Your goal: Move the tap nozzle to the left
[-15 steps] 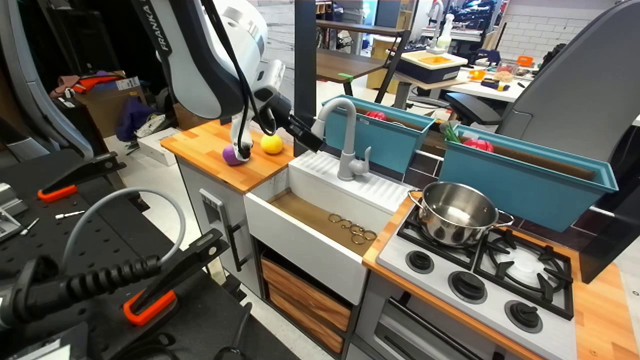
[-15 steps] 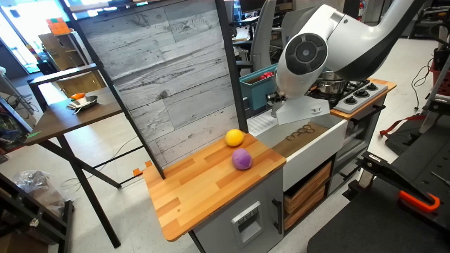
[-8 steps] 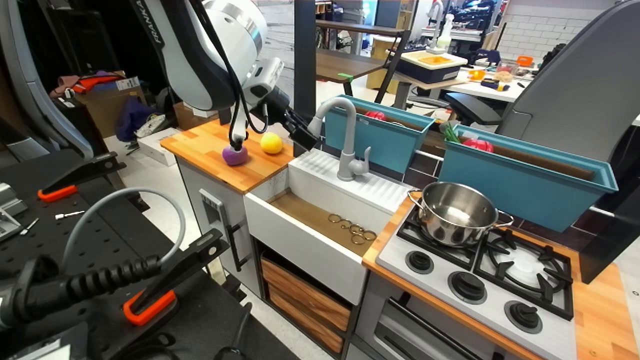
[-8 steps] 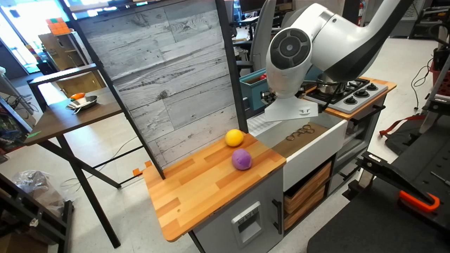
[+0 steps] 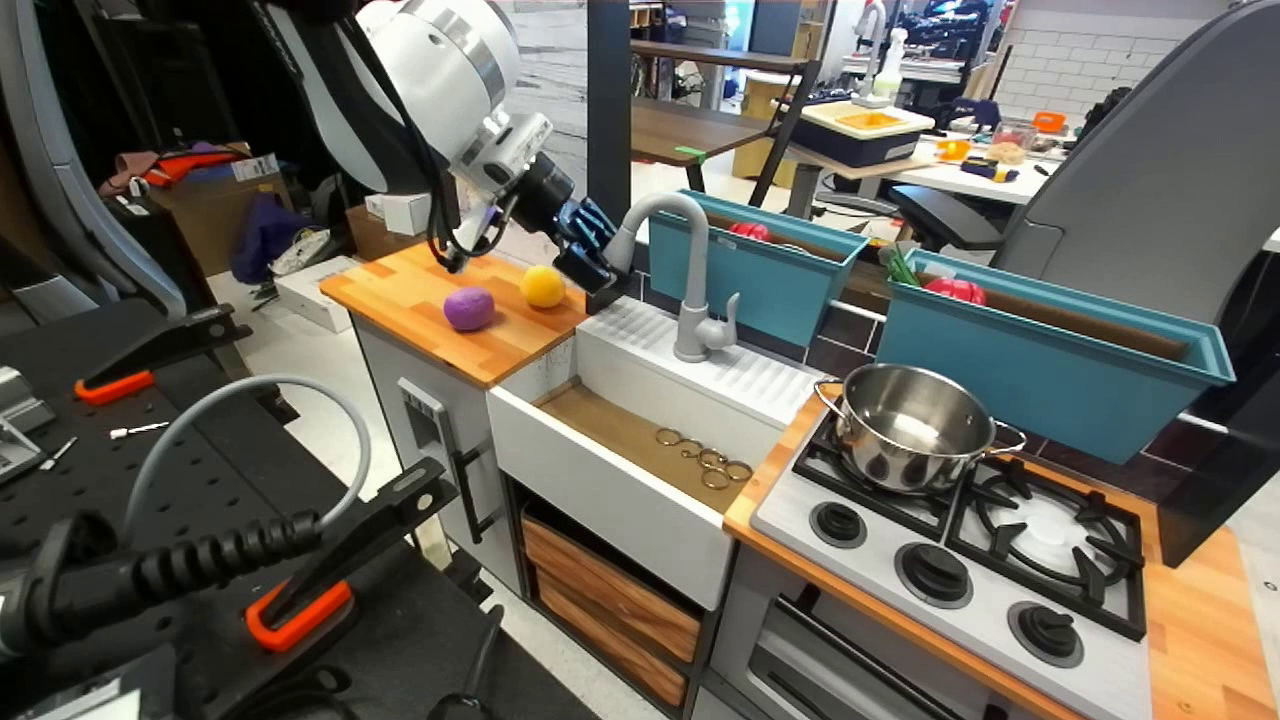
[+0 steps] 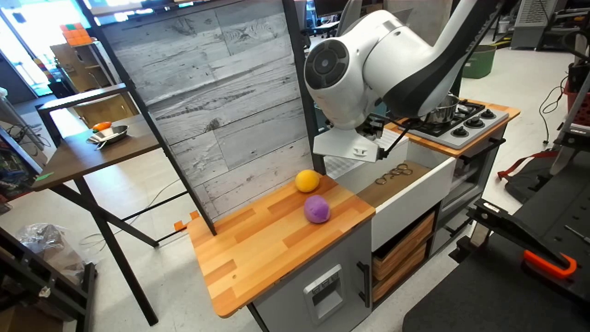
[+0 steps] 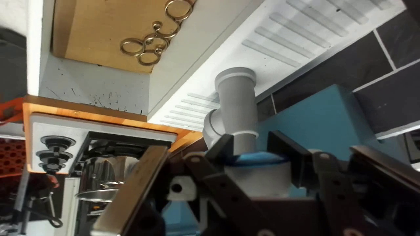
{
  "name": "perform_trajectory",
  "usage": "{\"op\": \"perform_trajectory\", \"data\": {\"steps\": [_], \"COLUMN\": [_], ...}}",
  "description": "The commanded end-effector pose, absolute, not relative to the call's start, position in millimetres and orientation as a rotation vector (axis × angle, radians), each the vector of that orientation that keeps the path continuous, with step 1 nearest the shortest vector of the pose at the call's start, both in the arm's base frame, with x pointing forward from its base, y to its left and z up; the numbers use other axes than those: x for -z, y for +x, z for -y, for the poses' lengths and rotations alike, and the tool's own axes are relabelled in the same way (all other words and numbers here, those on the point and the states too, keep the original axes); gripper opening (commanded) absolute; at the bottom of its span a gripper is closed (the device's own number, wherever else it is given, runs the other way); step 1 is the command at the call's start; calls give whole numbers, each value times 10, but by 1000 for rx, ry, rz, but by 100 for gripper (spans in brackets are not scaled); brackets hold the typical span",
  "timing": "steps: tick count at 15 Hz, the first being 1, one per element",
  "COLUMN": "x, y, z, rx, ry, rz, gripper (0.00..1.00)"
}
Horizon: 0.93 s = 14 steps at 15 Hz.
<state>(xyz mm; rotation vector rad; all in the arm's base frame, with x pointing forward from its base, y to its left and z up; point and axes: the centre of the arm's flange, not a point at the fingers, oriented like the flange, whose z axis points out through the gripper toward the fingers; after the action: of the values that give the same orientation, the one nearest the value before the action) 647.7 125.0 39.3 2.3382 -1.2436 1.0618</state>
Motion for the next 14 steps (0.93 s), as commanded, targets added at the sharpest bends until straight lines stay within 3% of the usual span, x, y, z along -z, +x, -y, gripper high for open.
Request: {"op": "perform_trajectory", "data": {"steps": [1, 11, 12, 14], "x": [-488, -470, -475, -561], "y": [6458, 6624, 6599, 6490], "z": [-2026, -2267, -2269, -2308], "rx": [-1049, -1247, -1255, -1248], "ry": [2300, 2043, 2041, 2090], "rz": [1496, 1765, 1763, 1750], "gripper": [11, 11, 61, 69]}}
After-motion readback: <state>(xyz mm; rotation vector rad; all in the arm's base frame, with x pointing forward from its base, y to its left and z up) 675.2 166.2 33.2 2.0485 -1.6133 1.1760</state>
